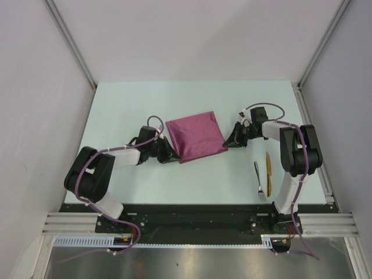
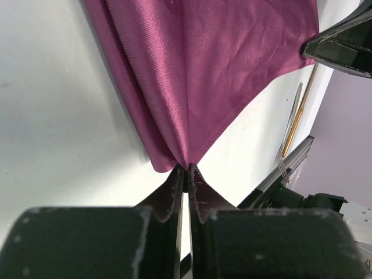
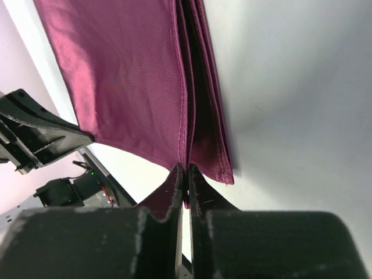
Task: Fold the napkin into a case and place the utensils inside
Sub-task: Smooth out the square-folded napkin at the center of the board.
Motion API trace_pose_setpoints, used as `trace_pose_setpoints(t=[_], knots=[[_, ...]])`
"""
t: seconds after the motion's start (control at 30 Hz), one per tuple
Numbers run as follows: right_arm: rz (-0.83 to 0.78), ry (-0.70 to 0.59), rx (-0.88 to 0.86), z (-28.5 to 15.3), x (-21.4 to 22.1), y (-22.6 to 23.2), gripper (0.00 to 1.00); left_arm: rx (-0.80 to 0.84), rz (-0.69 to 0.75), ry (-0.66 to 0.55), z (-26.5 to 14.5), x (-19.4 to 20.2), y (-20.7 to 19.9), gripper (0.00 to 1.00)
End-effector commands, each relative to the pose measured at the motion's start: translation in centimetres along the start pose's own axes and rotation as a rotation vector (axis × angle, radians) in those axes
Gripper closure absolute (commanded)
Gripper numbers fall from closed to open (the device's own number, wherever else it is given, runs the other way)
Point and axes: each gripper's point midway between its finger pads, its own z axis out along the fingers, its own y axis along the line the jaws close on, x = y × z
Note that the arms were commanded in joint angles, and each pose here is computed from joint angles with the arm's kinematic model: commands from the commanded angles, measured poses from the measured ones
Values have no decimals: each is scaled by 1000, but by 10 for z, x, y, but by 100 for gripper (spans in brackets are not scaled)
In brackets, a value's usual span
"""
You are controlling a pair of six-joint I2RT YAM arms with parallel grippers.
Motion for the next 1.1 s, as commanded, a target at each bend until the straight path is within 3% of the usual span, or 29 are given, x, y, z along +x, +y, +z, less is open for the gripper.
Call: trace_pose_setpoints(t=[0.0, 0.07, 0.1, 0.27, 0.47, 0.57, 0.67, 0.77, 1.07], knots=[[-45, -7, 30, -2, -5, 1, 90, -16, 23, -5, -2, 2, 6, 86], [-61, -5, 70, -3, -5, -2, 80, -28, 22, -4, -2, 2, 8, 72], [-69, -9, 90, -3, -6, -3, 78, -23, 27, -2, -2, 2, 7, 57], [-156, -69, 211, -23, -17, 4, 53, -72, 56, -12, -17, -2, 6, 41], [-200, -93, 269, -26, -22, 6, 48, -91, 94, -193, -41, -60, -12, 32], [-200, -82, 262, -21, -21, 11, 48, -47, 97, -213, -33, -86, -26, 36], [-195, -88, 244, -20, -19, 18, 48, 41, 80, -197, -23, -93, -41, 43], [-190, -81, 261, -20, -14, 11, 48, 49, 98, -167, -11, -96, -44, 44], [-168, -59, 272, -20, 1, -1, 53, -96, 124, -143, 3, -89, -2, 65]])
